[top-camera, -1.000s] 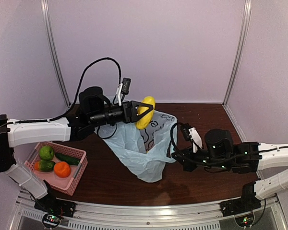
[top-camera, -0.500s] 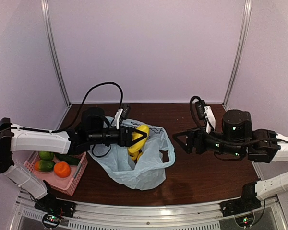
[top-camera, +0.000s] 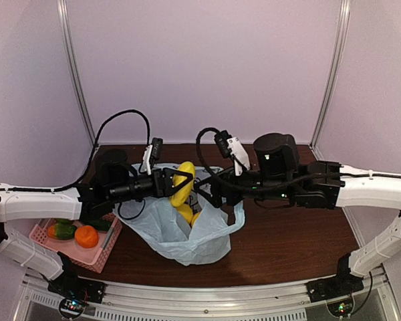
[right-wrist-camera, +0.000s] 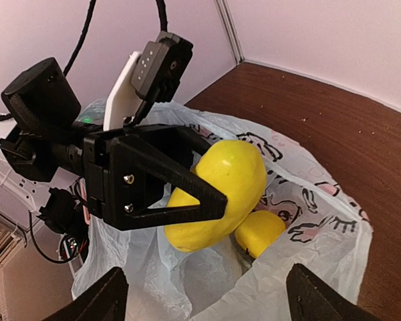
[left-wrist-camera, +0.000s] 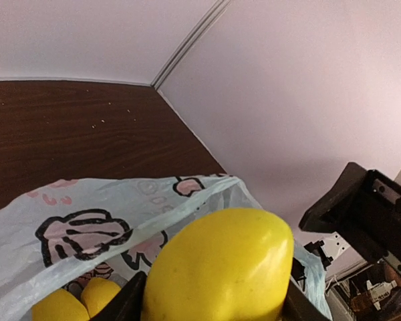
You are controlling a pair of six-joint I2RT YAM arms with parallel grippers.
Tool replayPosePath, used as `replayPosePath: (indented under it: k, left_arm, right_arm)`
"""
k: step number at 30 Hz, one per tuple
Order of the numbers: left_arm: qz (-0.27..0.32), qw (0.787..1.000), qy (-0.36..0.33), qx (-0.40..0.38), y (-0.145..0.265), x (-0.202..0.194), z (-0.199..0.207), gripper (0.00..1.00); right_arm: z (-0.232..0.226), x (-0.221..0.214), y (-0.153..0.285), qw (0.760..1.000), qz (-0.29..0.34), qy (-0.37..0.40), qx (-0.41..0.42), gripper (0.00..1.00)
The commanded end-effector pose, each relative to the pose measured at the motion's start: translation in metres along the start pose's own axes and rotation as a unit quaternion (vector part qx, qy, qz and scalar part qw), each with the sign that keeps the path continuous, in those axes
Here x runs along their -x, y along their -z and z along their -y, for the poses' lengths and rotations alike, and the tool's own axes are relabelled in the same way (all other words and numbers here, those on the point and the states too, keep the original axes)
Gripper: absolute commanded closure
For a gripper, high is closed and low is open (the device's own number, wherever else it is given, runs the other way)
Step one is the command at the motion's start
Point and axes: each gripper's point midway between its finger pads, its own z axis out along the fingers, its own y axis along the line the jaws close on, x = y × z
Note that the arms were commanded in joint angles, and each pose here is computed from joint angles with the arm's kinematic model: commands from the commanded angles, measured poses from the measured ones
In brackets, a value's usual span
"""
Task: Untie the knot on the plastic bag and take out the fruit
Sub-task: Pass from the left arm to the right
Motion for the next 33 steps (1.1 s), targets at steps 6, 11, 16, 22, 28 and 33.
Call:
replayPosePath:
  k: [6, 11, 16, 22, 28, 33]
  left_arm:
    - [0.034, 0.998, 0.044, 0.008, 0.011, 0.012, 0.0, 0.53]
    - [0.033, 0.998, 0.046, 0.004, 0.013, 0.012, 0.003, 0.53]
    - [0.035, 0.998, 0.049, 0.004, 0.014, 0.013, 0.003, 0.54]
    - [0.035, 0.998, 0.055, 0.004, 0.014, 0.011, 0.002, 0.53]
    - [0.038, 0.998, 0.059, 0.001, 0.014, 0.013, 0.003, 0.53]
    - [0.032, 0.998, 0.06, 0.007, 0.014, 0.01, 0.001, 0.52]
  right_arm:
    - [-0.038, -0.007, -0.042, 0.994, -0.01, 0.009, 0.104, 0.31]
    - [-0.032, -0.014, -0.065, 0.996, -0.01, 0.01, 0.093, 0.31]
    - [-0.026, -0.013, -0.084, 0.997, -0.002, 0.007, 0.078, 0.29]
    - [-0.026, -0.012, -0.1, 0.997, 0.007, 0.007, 0.081, 0.25]
    - [-0.015, -0.012, -0.114, 0.998, 0.017, -0.008, 0.053, 0.26]
    - [-0.008, -0.005, -0.116, 0.998, 0.037, -0.034, 0.047, 0.43]
